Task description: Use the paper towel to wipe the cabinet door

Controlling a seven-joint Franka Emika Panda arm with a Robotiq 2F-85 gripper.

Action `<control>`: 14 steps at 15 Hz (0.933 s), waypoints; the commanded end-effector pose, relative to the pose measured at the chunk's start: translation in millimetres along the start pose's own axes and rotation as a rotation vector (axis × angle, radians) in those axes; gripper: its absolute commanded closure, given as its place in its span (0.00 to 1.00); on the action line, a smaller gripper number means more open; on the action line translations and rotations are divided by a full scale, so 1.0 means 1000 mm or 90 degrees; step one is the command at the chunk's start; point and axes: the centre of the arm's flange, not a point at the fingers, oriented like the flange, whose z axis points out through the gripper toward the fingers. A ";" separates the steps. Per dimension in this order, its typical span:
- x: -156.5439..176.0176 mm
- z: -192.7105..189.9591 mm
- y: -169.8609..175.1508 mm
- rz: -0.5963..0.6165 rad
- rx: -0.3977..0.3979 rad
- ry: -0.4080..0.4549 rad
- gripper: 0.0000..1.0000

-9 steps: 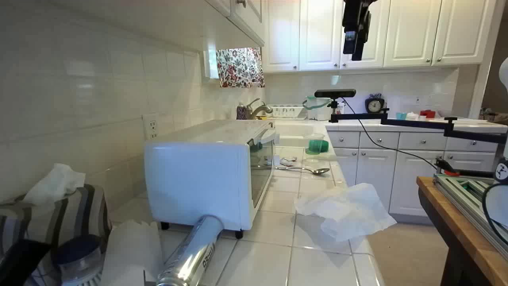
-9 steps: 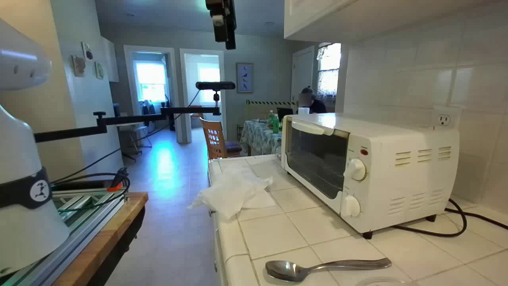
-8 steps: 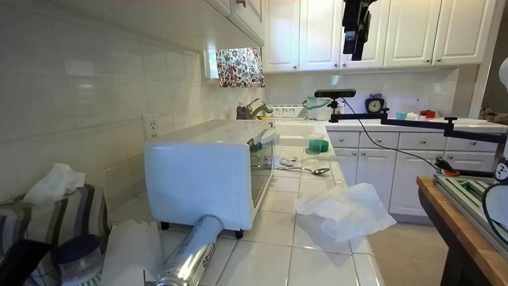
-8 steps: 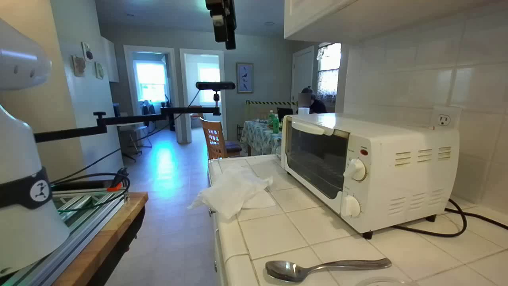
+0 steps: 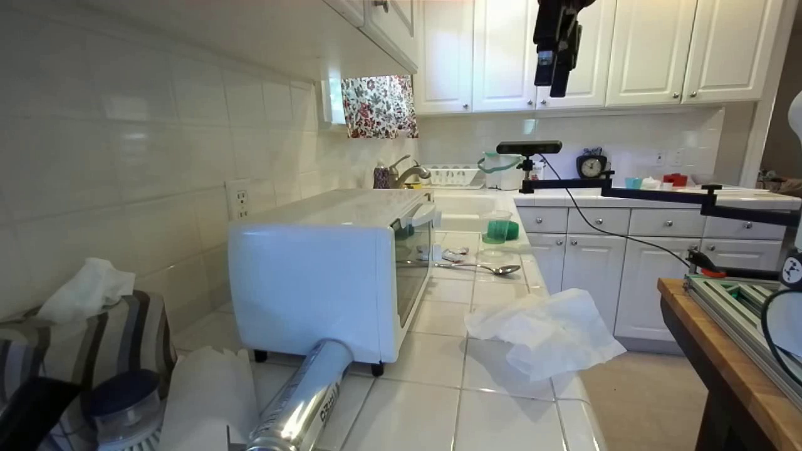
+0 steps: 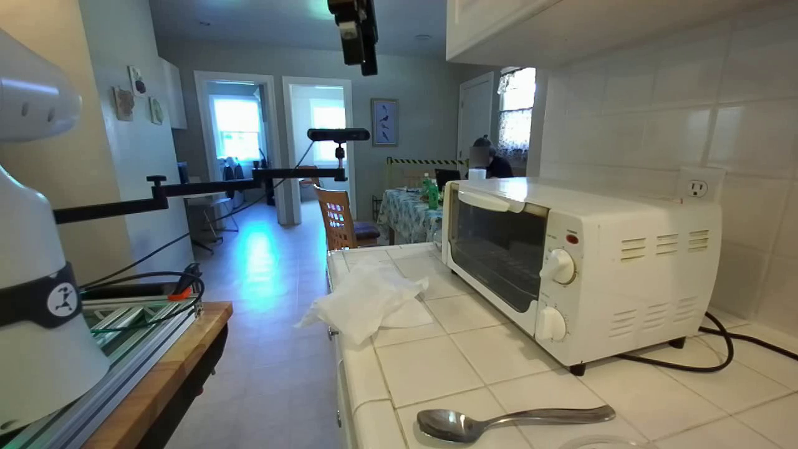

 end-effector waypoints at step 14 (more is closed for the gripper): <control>-0.014 0.144 0.014 -0.102 0.119 -0.009 0.00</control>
